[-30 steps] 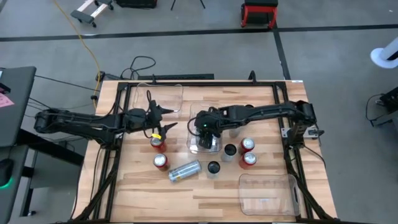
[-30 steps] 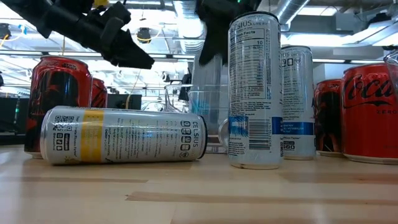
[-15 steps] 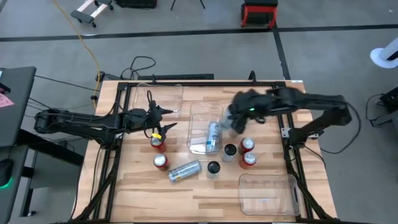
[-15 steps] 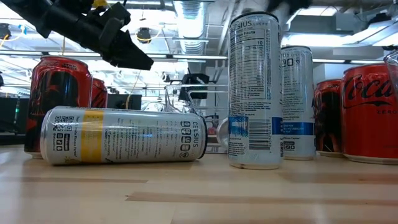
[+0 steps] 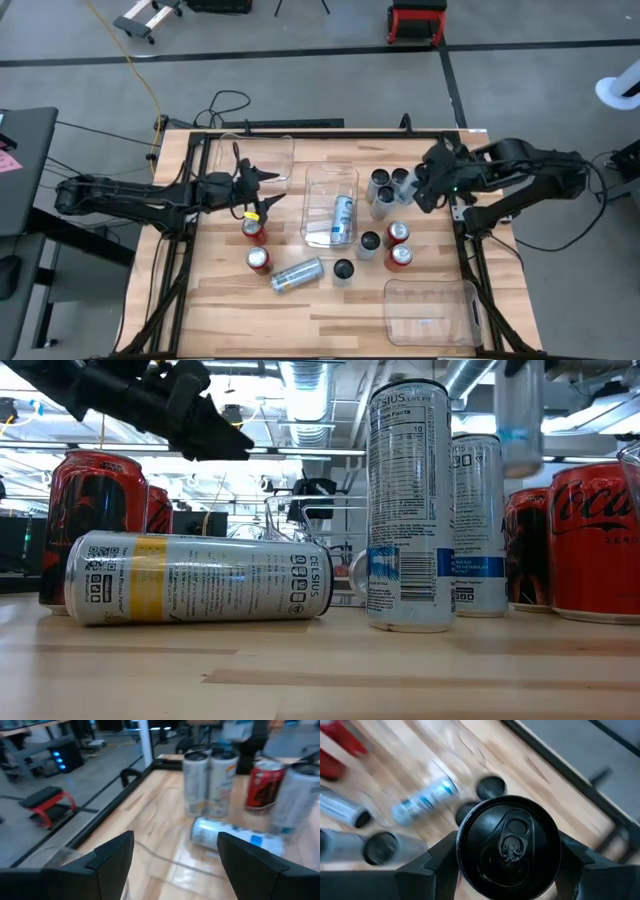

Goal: Sort soda cans
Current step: Remove the white blue soda can from the middle transparent bin

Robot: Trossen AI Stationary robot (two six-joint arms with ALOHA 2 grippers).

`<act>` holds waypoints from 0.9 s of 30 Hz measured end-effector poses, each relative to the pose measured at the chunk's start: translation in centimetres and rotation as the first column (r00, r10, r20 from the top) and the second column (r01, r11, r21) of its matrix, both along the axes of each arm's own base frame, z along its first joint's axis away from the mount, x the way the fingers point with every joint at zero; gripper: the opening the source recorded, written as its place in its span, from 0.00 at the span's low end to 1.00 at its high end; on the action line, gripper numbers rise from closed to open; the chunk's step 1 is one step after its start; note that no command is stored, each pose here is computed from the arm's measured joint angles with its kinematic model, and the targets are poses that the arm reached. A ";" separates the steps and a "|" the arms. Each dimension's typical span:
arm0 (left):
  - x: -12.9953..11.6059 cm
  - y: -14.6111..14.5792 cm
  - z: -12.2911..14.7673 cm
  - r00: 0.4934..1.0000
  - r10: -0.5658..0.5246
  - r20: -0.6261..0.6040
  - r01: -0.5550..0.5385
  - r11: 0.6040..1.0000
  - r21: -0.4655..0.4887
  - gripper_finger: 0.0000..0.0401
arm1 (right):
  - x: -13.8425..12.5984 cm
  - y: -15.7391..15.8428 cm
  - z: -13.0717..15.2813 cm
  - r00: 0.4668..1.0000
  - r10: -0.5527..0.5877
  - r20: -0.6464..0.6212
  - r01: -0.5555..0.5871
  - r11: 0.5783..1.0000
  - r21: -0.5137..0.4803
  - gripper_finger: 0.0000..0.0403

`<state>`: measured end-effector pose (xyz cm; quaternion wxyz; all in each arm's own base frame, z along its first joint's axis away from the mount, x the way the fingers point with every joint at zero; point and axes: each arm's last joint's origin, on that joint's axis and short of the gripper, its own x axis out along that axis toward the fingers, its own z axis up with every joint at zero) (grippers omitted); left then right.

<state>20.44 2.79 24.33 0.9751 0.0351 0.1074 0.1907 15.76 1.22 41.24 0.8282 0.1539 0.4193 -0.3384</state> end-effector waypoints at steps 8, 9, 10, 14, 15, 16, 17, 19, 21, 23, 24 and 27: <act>1.8 0.1 -0.7 0.994 -0.099 0.046 0.100 0.995 -0.021 0.70 | -0.3 0.7 -4.7 0.991 -0.098 -0.096 0.101 0.995 0.025 0.59; 2.1 0.2 -0.7 0.992 -0.105 0.067 0.107 0.994 -0.019 0.70 | -0.4 0.8 -5.4 0.989 -0.113 -0.100 0.117 0.993 0.034 0.59; 2.3 0.4 -0.8 0.990 -0.118 0.081 0.120 0.993 -0.021 0.70 | -0.5 0.9 -6.1 0.987 -0.131 -0.093 0.135 0.990 0.038 0.59; 3.6 1.3 -0.6 0.979 -0.180 0.092 0.184 0.982 -0.047 0.70 | -0.4 1.2 -8.8 0.975 -0.201 -0.090 0.205 0.978 0.041 0.59; 3.9 1.5 -0.7 0.978 -0.192 0.080 0.197 0.979 -0.059 0.70 | -0.3 1.2 -9.4 0.974 -0.208 -0.088 0.213 0.976 0.043 0.59; 4.3 1.6 -0.6 0.976 -0.203 0.074 0.207 0.976 -0.065 0.70 | -0.1 1.3 -10.1 0.972 -0.219 -0.081 0.223 0.974 0.045 0.59; 4.7 1.8 -0.5 0.975 -0.207 0.075 0.212 0.975 -0.066 0.70 | 0.0 1.4 -10.6 0.970 -0.229 -0.076 0.233 0.972 0.042 0.59; 5.4 2.0 -0.5 0.974 -0.216 0.063 0.220 0.973 -0.070 0.70 | 0.4 1.4 -11.7 0.968 -0.242 -0.072 0.245 0.969 0.039 0.59; 6.2 2.2 -0.3 0.973 -0.225 0.061 0.228 0.971 -0.064 0.70 | 0.8 1.5 -12.8 0.966 -0.245 -0.080 0.248 0.968 0.032 0.59; 7.0 2.2 -0.3 0.968 -0.245 0.053 0.248 0.966 -0.066 0.70 | 1.2 1.6 -13.7 0.967 -0.245 -0.067 0.248 0.968 0.038 0.59; 7.4 2.3 -0.3 0.966 -0.255 0.051 0.258 0.964 -0.068 0.70 | 1.3 1.6 -13.9 0.967 -0.246 -0.059 0.249 0.968 0.041 0.59; 8.9 2.8 -0.1 0.943 -0.330 0.052 0.334 0.938 -0.097 0.70 | 1.6 1.7 -14.6 0.968 -0.247 -0.053 0.249 0.967 0.046 0.59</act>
